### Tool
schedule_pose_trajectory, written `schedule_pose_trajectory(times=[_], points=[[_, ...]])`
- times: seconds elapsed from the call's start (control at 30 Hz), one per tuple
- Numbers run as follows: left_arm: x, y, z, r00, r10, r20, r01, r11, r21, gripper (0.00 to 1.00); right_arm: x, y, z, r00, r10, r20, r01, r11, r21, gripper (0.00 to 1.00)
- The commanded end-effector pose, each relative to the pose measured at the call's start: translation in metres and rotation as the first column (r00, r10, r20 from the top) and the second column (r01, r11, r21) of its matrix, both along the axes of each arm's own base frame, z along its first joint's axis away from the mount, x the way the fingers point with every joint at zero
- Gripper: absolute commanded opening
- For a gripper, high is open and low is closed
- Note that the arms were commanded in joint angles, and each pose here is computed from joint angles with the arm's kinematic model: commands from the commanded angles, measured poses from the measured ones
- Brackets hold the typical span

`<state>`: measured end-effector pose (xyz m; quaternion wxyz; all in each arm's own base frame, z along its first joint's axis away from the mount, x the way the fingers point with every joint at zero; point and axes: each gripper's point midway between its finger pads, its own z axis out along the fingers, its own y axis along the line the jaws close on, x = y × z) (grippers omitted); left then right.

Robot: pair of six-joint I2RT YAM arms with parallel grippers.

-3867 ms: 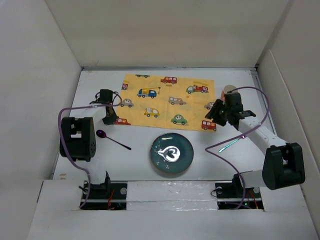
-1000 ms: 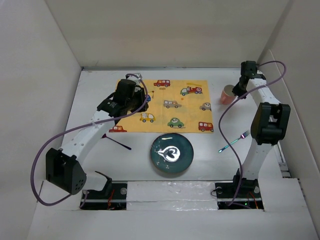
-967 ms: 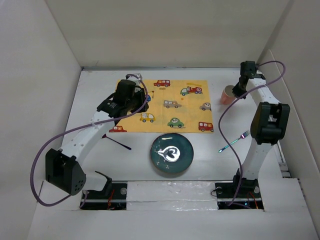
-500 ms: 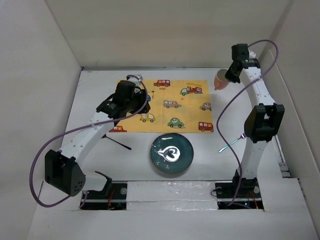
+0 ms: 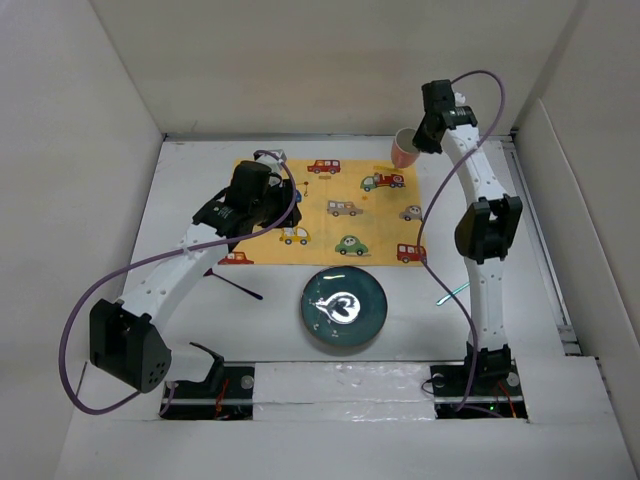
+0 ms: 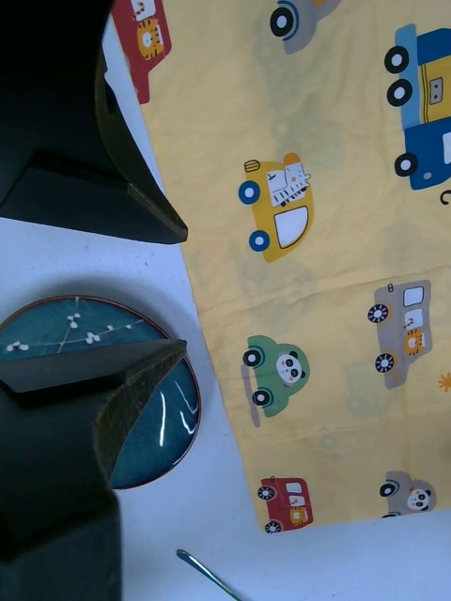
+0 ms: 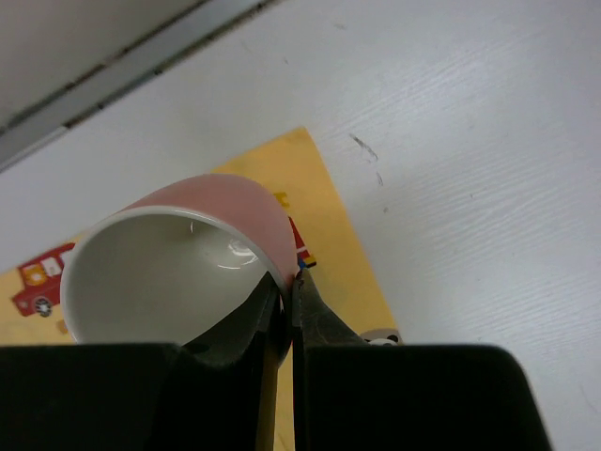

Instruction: Set the dinner table for one person

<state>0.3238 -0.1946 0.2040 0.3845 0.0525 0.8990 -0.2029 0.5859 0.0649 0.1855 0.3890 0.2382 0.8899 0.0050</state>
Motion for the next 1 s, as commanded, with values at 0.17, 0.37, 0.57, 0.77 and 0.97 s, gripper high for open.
schedule_pose_trajectory(times=[0.17, 0.37, 0.57, 0.77, 0.97], points=[[0.006, -0.001, 0.009, 1.000, 0.004, 0.024, -0.004, 1.000, -0.002, 0.42, 0.013, 0.006, 0.011, 0.998, 0.000, 0.058, -0.002, 0.999, 0.034, 0.00], [0.008, -0.002, 0.003, 1.000, 0.013, 0.012, -0.013, 1.000, -0.004, 0.42, 0.012, 0.006, -0.014, 1.000, 0.004, 0.010, -0.004, 1.000, 0.031, 0.00], [0.008, -0.003, -0.002, 1.000, 0.020, 0.000, -0.020, 1.000, -0.009, 0.42, 0.014, 0.005, -0.037, 1.000, -0.005, -0.026, 0.006, 1.000, 0.021, 0.00], [0.009, -0.002, -0.004, 1.000, 0.026, -0.003, -0.026, 1.000, -0.008, 0.42, 0.016, 0.005, -0.039, 1.000, -0.014, -0.021, 0.014, 1.000, 0.023, 0.16], [0.009, -0.003, -0.003, 0.999, 0.032, -0.001, -0.032, 0.999, -0.018, 0.42, 0.018, 0.005, -0.019, 1.000, -0.009, 0.025, 0.007, 0.998, 0.058, 0.43]])
